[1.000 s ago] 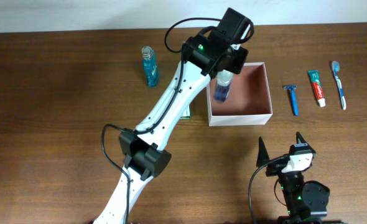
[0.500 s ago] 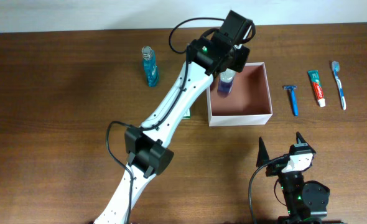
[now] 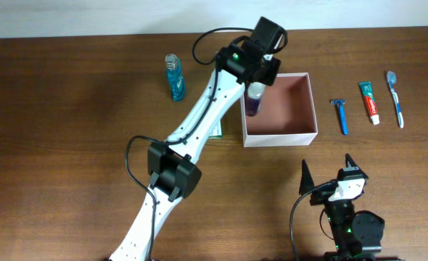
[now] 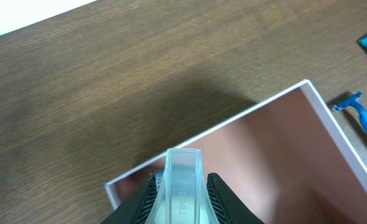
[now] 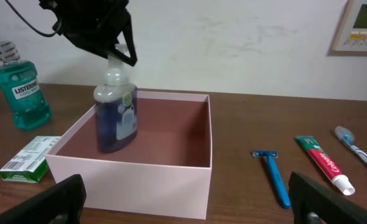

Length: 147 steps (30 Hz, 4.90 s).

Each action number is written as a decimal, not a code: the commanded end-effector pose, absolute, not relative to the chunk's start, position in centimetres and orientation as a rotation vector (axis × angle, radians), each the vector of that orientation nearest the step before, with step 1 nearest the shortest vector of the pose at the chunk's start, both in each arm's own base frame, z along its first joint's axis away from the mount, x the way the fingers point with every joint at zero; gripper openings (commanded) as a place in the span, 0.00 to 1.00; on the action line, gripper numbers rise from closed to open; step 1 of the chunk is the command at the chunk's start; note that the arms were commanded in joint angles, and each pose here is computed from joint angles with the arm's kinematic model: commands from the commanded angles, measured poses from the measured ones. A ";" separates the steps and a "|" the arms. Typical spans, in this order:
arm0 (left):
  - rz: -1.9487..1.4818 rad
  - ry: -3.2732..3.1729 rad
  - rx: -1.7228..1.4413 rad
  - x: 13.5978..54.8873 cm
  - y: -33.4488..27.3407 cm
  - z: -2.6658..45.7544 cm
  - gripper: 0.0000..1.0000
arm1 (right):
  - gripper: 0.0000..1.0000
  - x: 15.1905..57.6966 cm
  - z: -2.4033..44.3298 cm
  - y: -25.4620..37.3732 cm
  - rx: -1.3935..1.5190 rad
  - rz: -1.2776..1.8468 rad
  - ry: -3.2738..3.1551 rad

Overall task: Pack container
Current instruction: 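Lift the soap bottle and lower it into the pink box, then release the soap bottle and move the left gripper to the mouthwash, then grasp the blue Listerine bottle cap with the left gripper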

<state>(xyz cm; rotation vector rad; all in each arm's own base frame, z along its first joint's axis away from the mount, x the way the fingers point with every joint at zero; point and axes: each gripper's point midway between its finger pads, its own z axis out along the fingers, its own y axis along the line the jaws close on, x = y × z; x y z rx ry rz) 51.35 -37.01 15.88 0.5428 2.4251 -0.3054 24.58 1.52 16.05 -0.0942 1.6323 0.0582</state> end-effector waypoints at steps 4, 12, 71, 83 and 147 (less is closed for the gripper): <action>-0.306 2.398 0.493 52.3 -36.1 17.3 0.50 | 0.99 24.5 15.9 1.9 -0.108 0.073 1.634; -0.306 2.399 0.493 52.3 -36.1 17.3 0.52 | 0.99 24.5 15.9 1.9 -0.108 0.073 1.634; 0.018 2.631 0.152 55.9 -12.8 16.1 0.65 | 0.99 24.5 15.9 1.9 -0.108 0.073 1.634; 0.027 2.667 0.156 55.2 -12.6 15.3 0.52 | 0.99 24.5 15.9 1.9 -0.108 0.073 1.634; -0.269 2.050 0.311 49.2 -23.3 41.1 0.25 | 0.99 24.5 15.9 1.9 -0.108 0.073 1.634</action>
